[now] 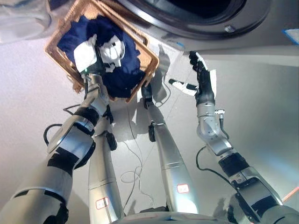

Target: Put the clothes in the basket into the washing machine.

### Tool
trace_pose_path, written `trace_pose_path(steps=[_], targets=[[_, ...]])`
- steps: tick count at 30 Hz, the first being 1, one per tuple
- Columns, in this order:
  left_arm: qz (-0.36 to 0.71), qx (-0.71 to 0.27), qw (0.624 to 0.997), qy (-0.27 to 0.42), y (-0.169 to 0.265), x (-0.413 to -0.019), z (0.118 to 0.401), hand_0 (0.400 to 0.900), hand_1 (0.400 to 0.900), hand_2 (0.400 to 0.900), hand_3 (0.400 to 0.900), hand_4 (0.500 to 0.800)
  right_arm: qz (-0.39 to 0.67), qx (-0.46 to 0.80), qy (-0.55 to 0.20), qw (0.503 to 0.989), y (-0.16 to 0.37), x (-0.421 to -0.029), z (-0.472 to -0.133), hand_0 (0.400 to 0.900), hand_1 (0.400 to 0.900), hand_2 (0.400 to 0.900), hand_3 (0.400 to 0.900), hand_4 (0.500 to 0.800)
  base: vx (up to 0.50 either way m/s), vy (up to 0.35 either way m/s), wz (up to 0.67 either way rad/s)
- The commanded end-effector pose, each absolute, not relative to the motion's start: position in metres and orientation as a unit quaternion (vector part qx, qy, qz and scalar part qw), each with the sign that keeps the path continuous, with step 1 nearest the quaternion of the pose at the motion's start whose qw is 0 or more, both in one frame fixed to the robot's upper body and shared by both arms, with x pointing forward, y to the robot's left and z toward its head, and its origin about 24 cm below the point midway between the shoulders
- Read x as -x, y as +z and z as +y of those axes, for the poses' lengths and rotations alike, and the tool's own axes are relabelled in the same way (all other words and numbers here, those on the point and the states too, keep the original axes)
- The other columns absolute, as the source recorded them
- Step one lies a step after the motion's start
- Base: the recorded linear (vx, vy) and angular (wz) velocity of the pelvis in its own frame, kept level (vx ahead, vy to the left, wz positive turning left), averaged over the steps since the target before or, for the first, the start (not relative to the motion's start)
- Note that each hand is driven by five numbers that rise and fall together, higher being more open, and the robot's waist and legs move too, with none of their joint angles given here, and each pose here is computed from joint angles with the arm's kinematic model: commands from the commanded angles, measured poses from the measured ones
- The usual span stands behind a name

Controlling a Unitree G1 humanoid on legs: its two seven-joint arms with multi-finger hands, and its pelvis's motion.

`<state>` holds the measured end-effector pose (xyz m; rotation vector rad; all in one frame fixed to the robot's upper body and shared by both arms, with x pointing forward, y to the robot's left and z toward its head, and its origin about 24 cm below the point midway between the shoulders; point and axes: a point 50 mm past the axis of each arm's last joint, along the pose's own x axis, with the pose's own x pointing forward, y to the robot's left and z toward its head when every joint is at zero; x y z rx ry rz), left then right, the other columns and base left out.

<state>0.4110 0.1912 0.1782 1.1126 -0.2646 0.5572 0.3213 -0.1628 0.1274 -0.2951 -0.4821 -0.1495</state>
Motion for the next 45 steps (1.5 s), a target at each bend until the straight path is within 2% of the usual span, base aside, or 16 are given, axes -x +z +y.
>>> trace_pose_path(steps=[1, 2, 3, 4, 5, 6, 24, 32, 35, 39, 45], targets=[[-0.110, -0.502, 0.807, 0.290, 0.163, -0.405, 0.197, 0.900, 0.900, 0.900, 0.900, 0.800, -0.299, 0.119, -0.075, 0.944, 0.134, -0.296, -0.163, 0.900, 0.900, 0.900, 0.900, 0.800, -0.025, -0.032, -0.12], [-0.110, -0.501, 0.807, 0.292, 0.165, -0.405, 0.199, 0.900, 0.900, 0.900, 0.900, 0.800, -0.301, 0.119, -0.076, 0.943, 0.134, -0.295, -0.164, 0.900, 0.900, 0.900, 0.900, 0.800, -0.019, -0.031, -0.11], [-0.110, -0.501, 0.807, 0.294, 0.166, -0.406, 0.200, 0.829, 0.829, 0.829, 0.829, 0.758, -0.301, 0.119, -0.077, 0.943, 0.134, -0.294, -0.165, 0.900, 0.900, 0.900, 0.900, 0.800, -0.011, -0.028, -0.08], [-0.110, -0.502, 0.805, 0.295, 0.167, -0.405, 0.202, 0.690, 0.690, 0.690, 0.690, 0.674, -0.300, 0.117, -0.079, 0.943, 0.134, -0.293, -0.166, 0.900, 0.900, 0.900, 0.900, 0.800, -0.019, -0.010, -0.11], [-0.110, -0.503, 0.805, 0.296, 0.167, -0.405, 0.202, 0.516, 0.516, 0.516, 0.516, 0.569, -0.301, 0.115, -0.082, 0.943, 0.134, -0.293, -0.167, 0.900, 0.900, 0.900, 0.900, 0.800, -0.018, -0.008, -0.08], [-0.109, -0.503, 0.805, 0.295, 0.168, -0.406, 0.202, 0.400, 0.400, 0.400, 0.400, 0.500, -0.299, 0.116, -0.083, 0.943, 0.132, -0.292, -0.168, 0.900, 0.900, 0.900, 0.900, 0.800, -0.015, -0.015, -0.04], [-0.110, -0.506, 0.815, 0.259, 0.158, -0.407, 0.189, 0.400, 0.400, 0.400, 0.400, 0.500, -0.284, 0.125, -0.077, 0.947, 0.124, -0.297, -0.168, 0.900, 0.900, 0.900, 0.900, 0.800, -0.003, 0.000, 0.01], [-0.103, -0.486, 0.837, 0.228, 0.140, -0.403, 0.179, 0.400, 0.400, 0.400, 0.400, 0.500, -0.259, 0.137, -0.078, 0.953, 0.114, -0.298, -0.172, 0.900, 0.900, 0.900, 0.900, 0.800, 0.009, -0.006, 0.15], [-0.089, -0.455, 0.859, 0.218, 0.131, -0.400, 0.176, 0.400, 0.400, 0.400, 0.400, 0.500, -0.241, 0.144, -0.076, 0.957, 0.107, -0.298, -0.174, 0.900, 0.900, 0.900, 0.900, 0.800, 0.014, 0.003, 0.19], [-0.075, -0.302, 0.932, 0.185, 0.124, -0.397, 0.164, 0.400, 0.400, 0.400, 0.400, 0.500, -0.200, 0.149, -0.079, 0.965, 0.092, -0.294, -0.184, 0.900, 0.900, 0.900, 0.900, 0.800, 0.051, -0.003, 0.16], [-0.091, -0.193, 0.969, 0.123, 0.118, -0.388, 0.146, 0.400, 0.400, 0.400, 0.400, 0.500, -0.127, 0.147, -0.081, 0.978, 0.064, -0.290, -0.194, 0.900, 0.900, 0.900, 0.900, 0.800, 0.064, 0.010, 0.10]])
